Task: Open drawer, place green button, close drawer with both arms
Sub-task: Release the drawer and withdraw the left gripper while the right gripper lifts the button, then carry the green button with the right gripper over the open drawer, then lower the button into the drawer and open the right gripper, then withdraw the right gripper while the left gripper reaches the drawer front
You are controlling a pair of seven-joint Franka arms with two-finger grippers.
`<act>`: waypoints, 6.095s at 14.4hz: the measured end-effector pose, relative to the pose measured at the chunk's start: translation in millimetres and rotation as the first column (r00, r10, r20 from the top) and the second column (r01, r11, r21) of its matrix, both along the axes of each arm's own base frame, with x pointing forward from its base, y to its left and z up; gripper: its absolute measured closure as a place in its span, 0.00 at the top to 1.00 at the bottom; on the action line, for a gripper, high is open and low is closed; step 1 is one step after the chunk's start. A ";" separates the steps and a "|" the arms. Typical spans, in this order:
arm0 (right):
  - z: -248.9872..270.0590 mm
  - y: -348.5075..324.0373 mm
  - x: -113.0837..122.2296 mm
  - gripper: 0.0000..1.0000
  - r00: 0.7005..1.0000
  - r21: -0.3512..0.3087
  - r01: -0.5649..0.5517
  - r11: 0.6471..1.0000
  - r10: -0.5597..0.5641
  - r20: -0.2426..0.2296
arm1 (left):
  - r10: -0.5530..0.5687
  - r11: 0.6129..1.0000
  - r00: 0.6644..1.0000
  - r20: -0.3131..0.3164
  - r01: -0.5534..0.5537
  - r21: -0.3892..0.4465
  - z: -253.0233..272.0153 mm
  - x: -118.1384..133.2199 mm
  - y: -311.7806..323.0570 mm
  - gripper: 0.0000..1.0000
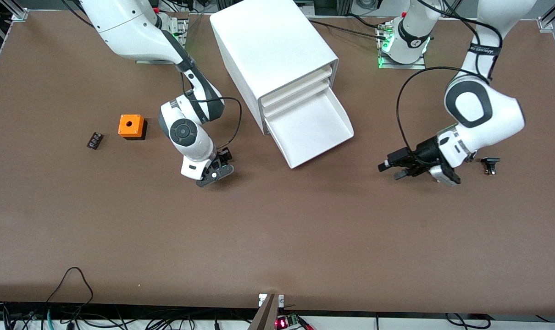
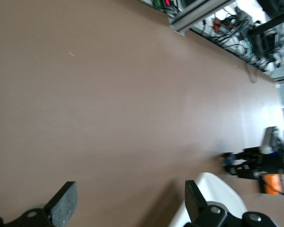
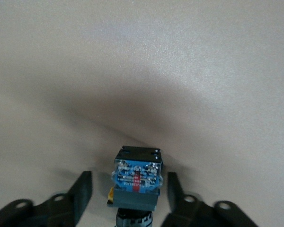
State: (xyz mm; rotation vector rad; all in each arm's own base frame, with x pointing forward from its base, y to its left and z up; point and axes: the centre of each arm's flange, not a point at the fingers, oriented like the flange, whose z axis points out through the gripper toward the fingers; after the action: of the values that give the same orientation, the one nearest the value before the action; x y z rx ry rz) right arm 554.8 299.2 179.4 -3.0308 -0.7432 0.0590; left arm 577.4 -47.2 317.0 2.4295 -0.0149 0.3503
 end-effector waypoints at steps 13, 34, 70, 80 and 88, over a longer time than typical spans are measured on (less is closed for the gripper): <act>37.4 7.8 18.1 0.43 0.996 0.022 -0.036 0.999 0.035 0.076 | -0.200 0.857 0.966 -0.166 0.254 0.448 197.4 19.8 84.9 1.00; 216.5 241.8 -83.7 0.43 0.344 0.077 -0.939 0.335 0.917 0.203 | 0.070 0.765 0.943 -0.324 0.158 0.625 293.0 -36.8 55.5 1.00; 331.3 237.0 -61.2 1.00 0.567 0.046 -0.807 0.588 0.752 0.336 | 0.085 0.787 0.965 -0.250 0.089 0.611 231.0 -8.6 54.0 1.00; 288.9 23.7 68.7 1.00 0.982 0.026 0.164 0.986 -0.166 0.095 | 0.370 0.839 0.881 -0.296 -0.180 0.514 33.2 32.2 -150.5 1.00; 347.1 -185.7 92.0 1.00 0.853 -0.066 0.522 0.850 -0.519 0.061 | 0.420 0.797 0.842 -0.337 -0.165 0.581 -121.8 16.0 -193.7 1.00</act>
State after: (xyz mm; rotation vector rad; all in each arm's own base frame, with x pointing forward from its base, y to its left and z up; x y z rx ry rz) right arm 646.8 113.4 526.5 -3.1972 0.1104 0.0163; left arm 593.4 -240.9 195.2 3.0216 0.5661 -0.1229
